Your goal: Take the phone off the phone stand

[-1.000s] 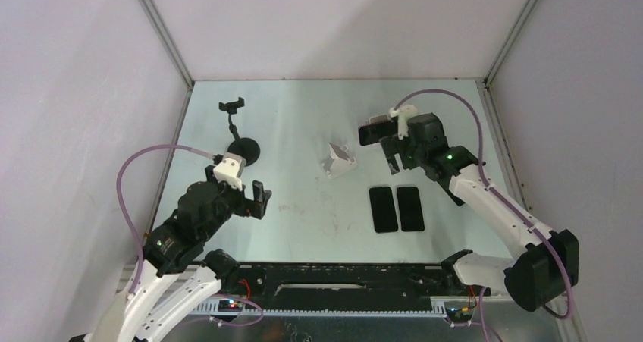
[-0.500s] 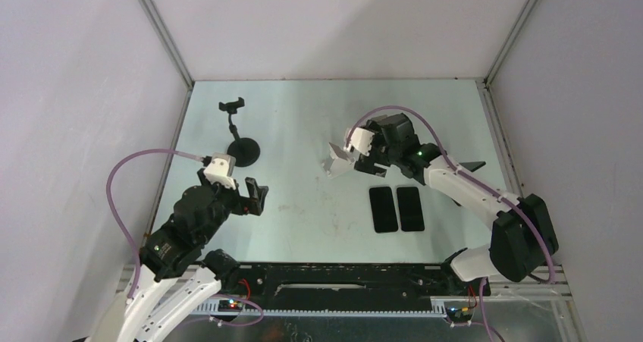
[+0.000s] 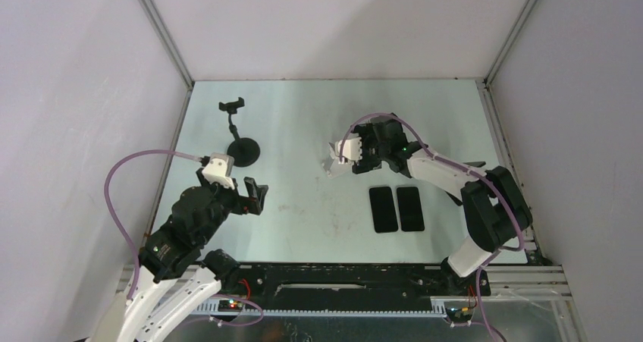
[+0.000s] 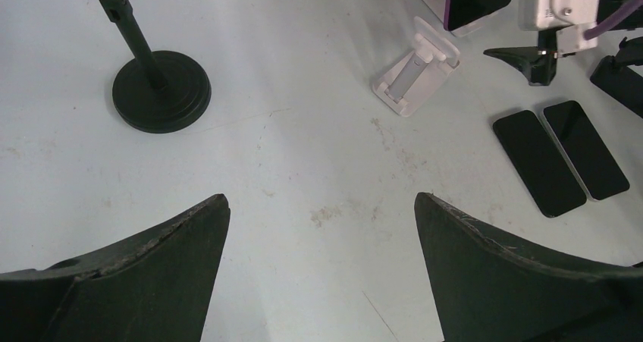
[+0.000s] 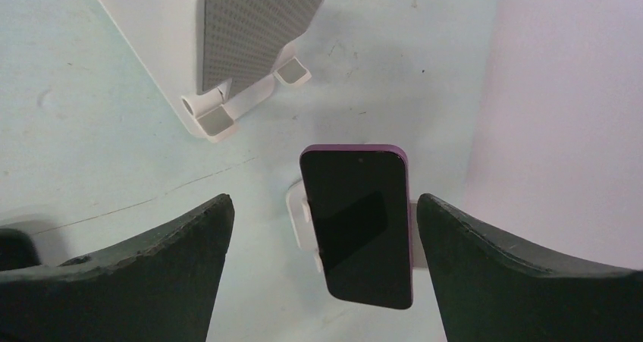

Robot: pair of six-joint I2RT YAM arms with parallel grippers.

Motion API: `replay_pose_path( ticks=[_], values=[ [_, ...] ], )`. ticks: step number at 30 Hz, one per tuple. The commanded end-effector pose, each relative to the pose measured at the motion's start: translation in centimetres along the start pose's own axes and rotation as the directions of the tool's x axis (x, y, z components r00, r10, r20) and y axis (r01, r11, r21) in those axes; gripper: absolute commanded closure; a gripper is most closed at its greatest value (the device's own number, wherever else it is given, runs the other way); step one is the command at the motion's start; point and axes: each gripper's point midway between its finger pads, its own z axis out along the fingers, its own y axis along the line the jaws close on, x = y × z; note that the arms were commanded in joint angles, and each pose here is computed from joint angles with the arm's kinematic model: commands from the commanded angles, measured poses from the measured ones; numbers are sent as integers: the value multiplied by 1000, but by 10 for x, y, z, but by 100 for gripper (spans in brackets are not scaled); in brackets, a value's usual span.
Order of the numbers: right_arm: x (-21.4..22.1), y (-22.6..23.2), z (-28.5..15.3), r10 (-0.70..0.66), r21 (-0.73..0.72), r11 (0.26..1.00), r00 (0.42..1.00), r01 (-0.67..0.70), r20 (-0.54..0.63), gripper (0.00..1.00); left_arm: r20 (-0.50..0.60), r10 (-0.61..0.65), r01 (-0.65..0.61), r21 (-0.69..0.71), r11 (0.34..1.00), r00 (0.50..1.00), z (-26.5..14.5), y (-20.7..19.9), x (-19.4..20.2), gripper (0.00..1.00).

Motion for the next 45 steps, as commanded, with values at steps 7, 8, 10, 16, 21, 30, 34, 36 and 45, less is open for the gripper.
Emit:
replay_pose_path(
  ticks=[7, 8, 10, 16, 21, 30, 34, 36, 45],
  values=[
    [12, -27, 24, -91, 100, 991, 996, 92, -9, 7, 26, -13, 13, 12, 1000, 1000, 1, -3, -7, 0],
    [15, -28, 25, -97, 103, 990, 995, 98, -15, 7, 26, -13, 13, 12, 1000, 1000, 1, -4, -7, 0],
    [19, -26, 29, -99, 97, 990, 995, 101, -27, 7, 24, -13, 13, 14, 1000, 1000, 1, -4, -6, 0],
    [33, -24, 39, -103, 99, 989, 993, 109, -61, 7, 17, -11, 11, 17, 1000, 1000, 3, -5, -6, 0],
    [36, -30, 44, -123, 130, 983, 990, 132, -74, 7, 15, -11, 11, 20, 1000, 1000, 3, -6, -5, 0],
    [42, -35, 54, -138, 164, 974, 986, 153, -99, 7, 14, -9, 9, 25, 1000, 1000, 4, -7, -5, 0],
    [45, -36, 56, -137, 178, 972, 985, 155, -109, 7, 13, -9, 9, 30, 1000, 1000, 4, -8, -5, 0],
    [45, -37, 58, -138, 186, 970, 984, 157, -112, 8, 12, -9, 9, 30, 1000, 1000, 4, -8, -5, 0],
    [46, -38, 64, -143, 183, 969, 982, 163, -120, 12, 9, -9, 8, 36, 999, 1000, 5, -9, -4, 0]
  ],
)
